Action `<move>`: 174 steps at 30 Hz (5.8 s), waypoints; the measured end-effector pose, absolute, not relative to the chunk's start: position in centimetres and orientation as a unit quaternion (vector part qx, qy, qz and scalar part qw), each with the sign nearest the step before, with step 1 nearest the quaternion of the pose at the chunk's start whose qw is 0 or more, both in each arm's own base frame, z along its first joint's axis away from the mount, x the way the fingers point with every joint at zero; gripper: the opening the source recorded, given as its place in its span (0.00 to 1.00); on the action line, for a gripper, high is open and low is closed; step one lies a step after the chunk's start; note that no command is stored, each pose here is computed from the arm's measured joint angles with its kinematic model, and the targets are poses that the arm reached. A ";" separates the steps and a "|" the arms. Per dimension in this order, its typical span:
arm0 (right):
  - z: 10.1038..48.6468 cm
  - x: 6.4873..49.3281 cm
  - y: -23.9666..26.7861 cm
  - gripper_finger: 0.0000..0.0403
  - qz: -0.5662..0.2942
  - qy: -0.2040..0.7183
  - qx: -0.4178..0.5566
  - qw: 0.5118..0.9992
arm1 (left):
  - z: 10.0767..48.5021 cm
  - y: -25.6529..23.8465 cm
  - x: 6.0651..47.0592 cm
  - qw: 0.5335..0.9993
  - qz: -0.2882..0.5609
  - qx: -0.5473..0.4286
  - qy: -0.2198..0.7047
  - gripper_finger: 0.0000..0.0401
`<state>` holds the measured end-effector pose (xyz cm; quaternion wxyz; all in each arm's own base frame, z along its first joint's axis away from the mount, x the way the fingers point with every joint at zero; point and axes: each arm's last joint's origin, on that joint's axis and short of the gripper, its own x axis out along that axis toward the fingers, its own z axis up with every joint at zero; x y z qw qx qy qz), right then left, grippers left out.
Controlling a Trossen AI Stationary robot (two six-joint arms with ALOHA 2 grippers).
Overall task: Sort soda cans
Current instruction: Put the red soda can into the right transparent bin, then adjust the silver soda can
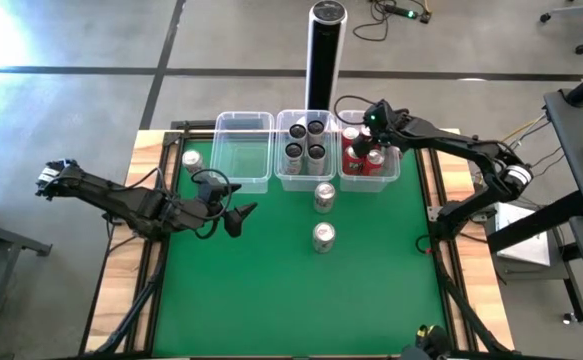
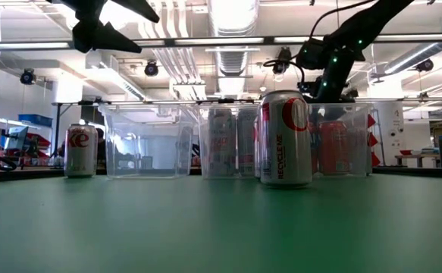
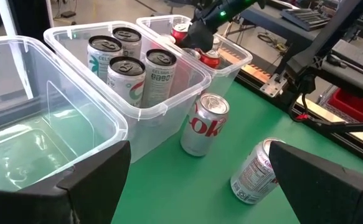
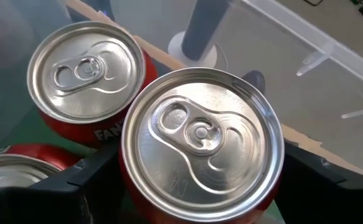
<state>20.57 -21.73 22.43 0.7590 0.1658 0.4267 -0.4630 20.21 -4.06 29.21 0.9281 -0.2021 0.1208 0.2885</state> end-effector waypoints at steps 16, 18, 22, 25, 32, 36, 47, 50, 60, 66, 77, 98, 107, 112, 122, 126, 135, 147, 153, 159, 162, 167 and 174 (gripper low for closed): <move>22.3 20.6 -21.6 0.80 -0.451 0.434 0.171 0.761 | 29.1 -4.0 20.2 0.928 0.290 -0.198 0.127 0.91; 22.3 20.6 -21.6 0.82 -0.451 0.434 0.171 0.761 | 29.1 -4.0 20.2 0.928 0.290 -0.198 0.127 0.91; 22.3 20.6 -21.7 0.84 -0.454 0.433 0.169 0.760 | 29.1 -4.0 20.2 0.928 0.290 -0.198 0.127 0.91; 22.3 20.6 -21.7 0.84 -0.454 0.433 0.170 0.760 | 29.1 -4.0 20.2 0.928 0.290 -0.198 0.127 0.91; 22.3 20.6 -21.6 0.79 -0.453 0.434 0.170 0.760 | 29.1 -4.0 20.2 0.928 0.290 -0.198 0.127 0.91; 22.5 20.4 -21.5 0.78 -0.453 0.433 0.170 0.761 | 29.1 -4.0 20.1 0.927 0.288 -0.201 0.127 0.91; 26.7 19.7 -20.8 0.85 -0.442 0.438 0.145 0.769 | 29.2 -4.1 20.1 0.929 0.276 -0.209 0.131 0.91; 28.5 19.4 -20.4 0.87 -0.437 0.441 0.129 0.773 | 29.2 -4.1 20.1 0.929 0.276 -0.209 0.131 0.91; 32.7 17.5 -18.6 0.88 -0.419 0.444 0.082 0.788 | 29.2 -4.1 20.1 0.929 0.276 -0.209 0.131 0.91; 33.3 15.8 -16.9 0.88 -0.388 0.492 0.061 0.777 | 29.2 -4.1 20.1 0.929 0.275 -0.210 0.131 0.91; 34.8 12.6 -14.0 0.87 -0.334 0.544 -0.015 0.770 | 29.2 -4.1 20.1 0.929 0.275 -0.209 0.131 0.91; 27.8 13.3 -16.0 0.89 -0.194 0.665 -0.090 0.716 | 29.2 -4.2 20.1 0.930 0.264 -0.219 0.133 0.91; 26.1 13.1 -18.6 0.92 -0.178 0.687 -0.071 0.701 | 29.2 -4.2 20.1 0.926 0.266 -0.234 0.129 0.91; 26.2 12.9 -19.5 0.92 -0.191 0.665 -0.084 0.717 | 29.2 -4.2 20.1 0.924 0.267 -0.241 0.127 0.91; 25.3 13.0 -20.4 0.92 -0.173 0.647 -0.056 0.740 | 28.9 -4.2 20.4 0.923 0.273 -0.238 0.130 0.91; 24.7 12.9 -21.0 0.92 -0.177 0.651 -0.041 0.737 | 28.8 -4.3 20.5 0.921 0.275 -0.244 0.130 0.91; 24.5 12.7 -21.5 0.92 -0.190 0.636 -0.012 0.748 | 28.8 -4.3 20.5 0.919 0.276 -0.250 0.129 0.91; 23.2 12.7 -22.1 0.89 -0.187 0.639 0.028 0.745 | 28.8 -4.3 20.5 0.919 0.276 -0.249 0.130 0.91; 23.2 12.7 -22.3 0.80 -0.211 0.629 0.040 0.748 | 28.8 -4.3 20.5 0.919 0.276 -0.248 0.130 0.91; 23.1 12.7 -22.3 0.70 -0.211 0.627 0.044 0.748 | 28.8 -4.3 20.5 0.919 0.277 -0.248 0.130 0.91; 23.1 12.6 -22.3 0.69 -0.213 0.627 0.044 0.748 | 28.8 -4.3 20.5 0.919 0.277 -0.248 0.130 0.91; 23.2 12.6 -22.2 0.71 -0.221 0.624 0.051 0.748 | 28.8 -4.3 20.5 0.919 0.277 -0.248 0.130 0.91; 23.6 12.6 -22.3 0.69 -0.236 0.622 0.063 0.744 | 28.8 -4.3 20.5 0.919 0.277 -0.248 0.130 0.91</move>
